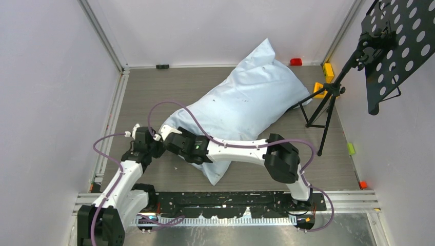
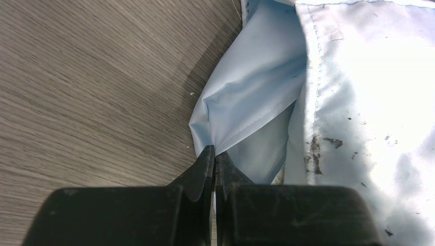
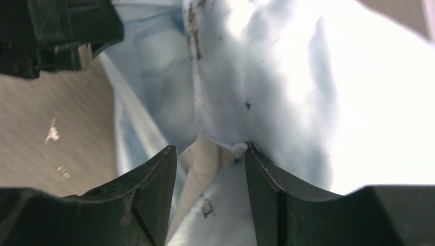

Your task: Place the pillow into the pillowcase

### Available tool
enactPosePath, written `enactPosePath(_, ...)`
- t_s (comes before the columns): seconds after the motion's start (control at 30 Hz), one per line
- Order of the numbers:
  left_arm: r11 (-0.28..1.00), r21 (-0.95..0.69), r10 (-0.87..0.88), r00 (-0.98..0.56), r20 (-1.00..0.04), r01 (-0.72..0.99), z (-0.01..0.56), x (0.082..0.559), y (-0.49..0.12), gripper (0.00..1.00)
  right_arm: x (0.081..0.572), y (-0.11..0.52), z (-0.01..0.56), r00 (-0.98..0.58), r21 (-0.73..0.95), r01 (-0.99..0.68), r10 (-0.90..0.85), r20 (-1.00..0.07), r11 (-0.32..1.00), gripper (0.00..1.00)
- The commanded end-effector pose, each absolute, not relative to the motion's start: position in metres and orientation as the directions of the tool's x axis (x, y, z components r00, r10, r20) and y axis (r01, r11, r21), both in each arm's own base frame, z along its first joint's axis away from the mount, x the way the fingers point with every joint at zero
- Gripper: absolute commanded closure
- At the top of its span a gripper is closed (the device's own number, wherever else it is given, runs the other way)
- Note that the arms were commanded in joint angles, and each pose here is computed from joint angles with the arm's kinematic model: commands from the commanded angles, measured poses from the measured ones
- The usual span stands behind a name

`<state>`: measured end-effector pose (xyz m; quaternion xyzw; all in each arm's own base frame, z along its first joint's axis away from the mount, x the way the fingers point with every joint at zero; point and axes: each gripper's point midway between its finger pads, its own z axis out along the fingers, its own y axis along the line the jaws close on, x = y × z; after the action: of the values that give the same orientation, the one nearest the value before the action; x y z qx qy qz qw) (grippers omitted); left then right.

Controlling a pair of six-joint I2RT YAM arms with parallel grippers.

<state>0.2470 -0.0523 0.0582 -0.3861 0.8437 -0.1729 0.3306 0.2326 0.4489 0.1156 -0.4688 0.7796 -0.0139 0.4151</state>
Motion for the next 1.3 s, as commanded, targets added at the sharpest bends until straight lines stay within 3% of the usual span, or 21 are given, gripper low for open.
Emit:
enactPosePath(0.0, 0.65, -0.548, -0.76, -0.473, -0.446, -0.527, 0.072, 0.251, -0.049, 1.0, 0.279, 0.459, 0.166, -0.09, -0.564, -0.564, -0.723, -0.685, 0.604, 0.42)
enactPosePath(0.23, 0.649, -0.549, -0.76, -0.473, -0.446, -0.526, 0.076, 0.25, -0.049, 1.0, 0.302, 0.475, 0.166, -0.003, -0.635, -0.515, -0.743, -0.67, 0.575, 0.37)
enactPosePath(0.47, 0.637, -0.559, -0.77, -0.469, -0.432, -0.53, 0.077, 0.25, -0.051, 1.0, 0.322, 0.488, 0.17, 0.018, -0.596, -0.509, -0.684, -0.729, 0.621, 0.32)
enactPosePath(0.77, 0.627, -0.568, -0.778, -0.466, -0.421, -0.534, 0.079, 0.253, -0.052, 1.0, 0.344, 0.498, 0.144, -0.106, -0.435, -0.622, -0.621, -0.777, 0.651, 0.3)
enactPosePath(0.83, 0.627, -0.567, -0.778, -0.464, -0.423, -0.534, 0.079, 0.254, -0.052, 1.0, 0.352, 0.49, 0.134, -0.147, -0.416, -0.621, -0.621, -0.77, 0.664, 0.36)
enactPosePath(1.0, 0.631, -0.538, -0.776, -0.46, -0.432, -0.56, 0.072, 0.253, -0.046, 1.0, 0.355, 0.462, 0.134, -0.294, -0.262, -0.635, -0.541, -0.787, 0.727, 0.98)
enactPosePath(1.27, 0.63, -0.479, -0.771, -0.415, -0.483, -0.611, 0.079, 0.269, -0.028, 1.0, 0.324, 0.432, 0.147, -0.495, 0.054, -0.72, -0.457, -0.739, 0.692, 1.0)
